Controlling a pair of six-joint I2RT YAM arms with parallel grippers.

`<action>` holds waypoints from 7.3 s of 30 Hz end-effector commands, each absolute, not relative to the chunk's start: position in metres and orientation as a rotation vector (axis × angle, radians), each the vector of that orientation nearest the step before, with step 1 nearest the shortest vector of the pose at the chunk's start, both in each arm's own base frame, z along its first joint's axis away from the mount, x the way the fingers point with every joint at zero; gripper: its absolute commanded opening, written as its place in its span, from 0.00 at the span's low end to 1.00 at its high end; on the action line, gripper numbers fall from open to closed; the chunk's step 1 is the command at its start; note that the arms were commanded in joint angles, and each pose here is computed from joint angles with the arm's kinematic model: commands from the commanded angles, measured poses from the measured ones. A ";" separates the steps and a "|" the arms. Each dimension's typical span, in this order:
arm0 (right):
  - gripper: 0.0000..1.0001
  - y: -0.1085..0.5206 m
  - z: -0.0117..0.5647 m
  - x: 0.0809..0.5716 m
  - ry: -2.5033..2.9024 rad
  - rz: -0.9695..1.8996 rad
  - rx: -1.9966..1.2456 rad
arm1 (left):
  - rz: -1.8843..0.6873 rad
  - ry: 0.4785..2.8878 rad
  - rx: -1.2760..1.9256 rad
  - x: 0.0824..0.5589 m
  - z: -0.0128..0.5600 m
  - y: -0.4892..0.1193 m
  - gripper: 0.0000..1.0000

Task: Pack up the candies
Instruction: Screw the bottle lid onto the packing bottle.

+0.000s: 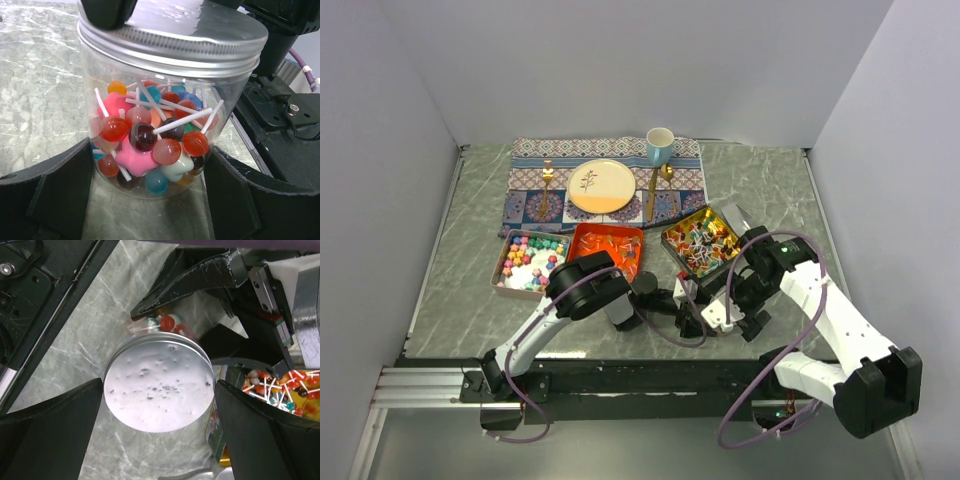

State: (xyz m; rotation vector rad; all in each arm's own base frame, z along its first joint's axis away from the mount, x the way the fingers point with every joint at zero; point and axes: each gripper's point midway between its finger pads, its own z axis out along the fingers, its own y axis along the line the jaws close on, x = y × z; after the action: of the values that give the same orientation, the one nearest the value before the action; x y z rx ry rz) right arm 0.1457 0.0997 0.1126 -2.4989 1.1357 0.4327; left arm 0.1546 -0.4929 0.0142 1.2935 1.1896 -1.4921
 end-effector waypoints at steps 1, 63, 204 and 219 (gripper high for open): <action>1.00 0.098 0.108 0.132 1.065 0.519 -2.573 | -1.587 1.623 1.244 0.126 -0.084 -0.447 0.01; 1.00 0.067 0.100 0.117 2.162 0.674 -2.146 | -1.476 1.701 1.192 0.146 -0.089 -0.444 0.97; 1.00 0.039 0.088 0.118 2.077 0.689 -2.213 | -1.092 2.067 0.997 0.147 -0.176 -0.419 0.01; 1.00 -0.006 0.135 0.163 2.056 0.292 -1.945 | -1.094 2.074 1.047 0.140 -0.182 -0.419 0.01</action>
State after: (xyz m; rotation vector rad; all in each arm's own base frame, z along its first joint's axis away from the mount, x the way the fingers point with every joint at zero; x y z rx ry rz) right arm 0.1528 -0.0166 0.0952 -1.9800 2.1819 0.2873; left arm 0.1743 -0.5215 0.0105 1.0226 1.3317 -1.2441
